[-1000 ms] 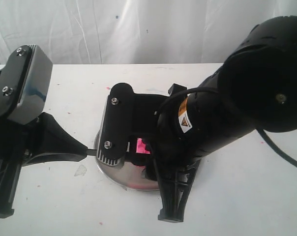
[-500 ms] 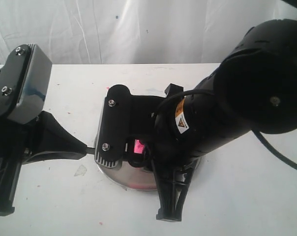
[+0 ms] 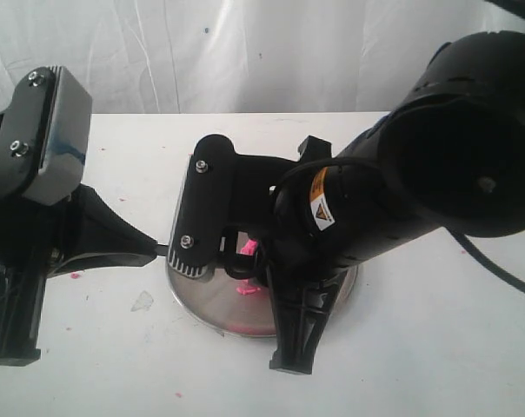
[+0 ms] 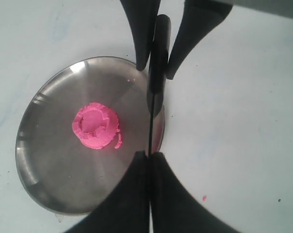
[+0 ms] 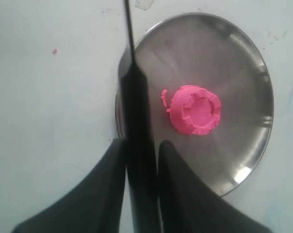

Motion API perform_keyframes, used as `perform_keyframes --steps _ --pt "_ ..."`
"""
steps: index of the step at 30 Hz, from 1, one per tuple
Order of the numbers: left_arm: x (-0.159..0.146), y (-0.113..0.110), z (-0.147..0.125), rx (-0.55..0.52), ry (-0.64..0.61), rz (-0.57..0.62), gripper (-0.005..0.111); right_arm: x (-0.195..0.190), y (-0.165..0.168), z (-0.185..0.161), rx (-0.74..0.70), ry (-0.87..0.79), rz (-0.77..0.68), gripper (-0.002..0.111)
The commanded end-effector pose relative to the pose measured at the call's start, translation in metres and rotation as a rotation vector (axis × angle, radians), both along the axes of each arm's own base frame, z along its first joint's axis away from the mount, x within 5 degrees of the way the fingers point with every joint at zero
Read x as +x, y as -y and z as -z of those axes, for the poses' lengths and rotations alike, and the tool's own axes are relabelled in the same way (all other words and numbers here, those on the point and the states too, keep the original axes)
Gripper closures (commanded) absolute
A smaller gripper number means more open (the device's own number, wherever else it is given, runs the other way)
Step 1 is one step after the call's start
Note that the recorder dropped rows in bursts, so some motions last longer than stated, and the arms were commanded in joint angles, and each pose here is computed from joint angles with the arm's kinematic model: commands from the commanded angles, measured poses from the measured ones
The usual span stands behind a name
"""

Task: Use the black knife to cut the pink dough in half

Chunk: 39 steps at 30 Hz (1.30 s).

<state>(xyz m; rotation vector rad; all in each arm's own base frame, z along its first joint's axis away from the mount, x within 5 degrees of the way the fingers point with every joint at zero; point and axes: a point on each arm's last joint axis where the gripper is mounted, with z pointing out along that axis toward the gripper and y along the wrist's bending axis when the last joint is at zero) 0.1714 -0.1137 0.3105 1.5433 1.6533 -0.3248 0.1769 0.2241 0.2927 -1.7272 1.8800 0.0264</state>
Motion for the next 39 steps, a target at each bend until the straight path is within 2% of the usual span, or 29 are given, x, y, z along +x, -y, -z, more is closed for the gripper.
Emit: perform_keyframes --steps 1,3,5,6,8,10,16,19,24,26,27,28,29,30,31,32,34,35,39 --pt "-0.002 0.0 -0.004 -0.039 -0.015 -0.026 0.104 0.002 0.001 -0.001 0.019 -0.016 0.048 0.108" --pt "-0.001 0.0 -0.004 -0.039 -0.013 -0.027 0.095 0.002 0.001 -0.001 0.023 -0.014 0.047 0.108" --pt "-0.001 0.0 -0.004 -0.04 -0.01 -0.031 0.083 0.002 0.0 -0.002 0.03 -0.009 0.046 0.108" --pt "-0.001 0.0 -0.004 -0.045 -0.011 -0.032 0.068 0.002 0.0 -0.002 0.034 -0.006 0.045 0.108" --pt "0.001 0.001 -0.006 -0.07 -0.003 -0.052 0.053 0.002 0.0 -0.002 0.033 -0.008 0.047 0.108" --pt "0.0 0.0 -0.009 -0.082 0.02 -0.068 0.049 0.002 0.001 -0.001 0.03 -0.018 0.071 0.108" --pt "-0.009 -0.005 -0.021 -0.1 0.086 -0.076 0.049 0.007 0.01 0.0 -0.044 0.023 0.141 0.108" --pt "-0.009 -0.011 -0.023 -0.044 0.16 -0.096 0.049 0.006 0.012 0.001 -0.072 0.007 0.151 0.108" --pt "-0.008 -0.013 -0.028 -0.056 0.204 -0.136 0.049 0.007 0.017 0.002 -0.087 -0.01 0.238 0.108" --pt "0.001 -0.017 -0.036 -0.12 0.27 -0.258 0.049 0.007 0.018 0.002 -0.096 -0.014 0.241 0.108" --pt "0.003 -0.018 -0.039 -0.163 0.266 -0.296 0.049 0.007 0.017 0.002 -0.094 -0.014 0.24 0.108" --pt "0.004 -0.018 -0.042 -0.261 0.215 -0.364 0.053 0.007 0.017 0.002 -0.086 -0.011 0.239 0.108" --pt "0.004 -0.017 -0.043 -0.304 0.177 -0.393 0.061 0.007 0.017 0.002 -0.084 -0.01 0.239 0.108" --pt "0.004 -0.017 -0.044 -0.375 0.105 -0.437 0.085 0.007 0.017 0.002 -0.084 -0.01 0.239 0.108" --pt "0.004 -0.016 -0.044 -0.413 0.064 -0.459 0.1 0.007 0.017 0.002 -0.083 -0.011 0.241 0.108" --pt "0.003 -0.015 -0.045 -0.511 -0.035 -0.508 0.106 0.007 0.017 0.002 -0.079 -0.012 0.25 0.108" --pt "0.001 -0.012 -0.048 -0.663 -0.213 -0.57 0.106 0.007 0.016 0.002 -0.073 -0.011 0.256 0.108" --pt "0.001 -0.011 -0.048 -0.703 -0.265 -0.588 0.106 0.008 0.016 0.001 -0.065 -0.01 0.258 0.108" --pt "0.0 -0.009 -0.042 -0.779 -0.382 -0.625 0.106 0.008 0.015 0.001 -0.037 -0.011 0.275 0.108"
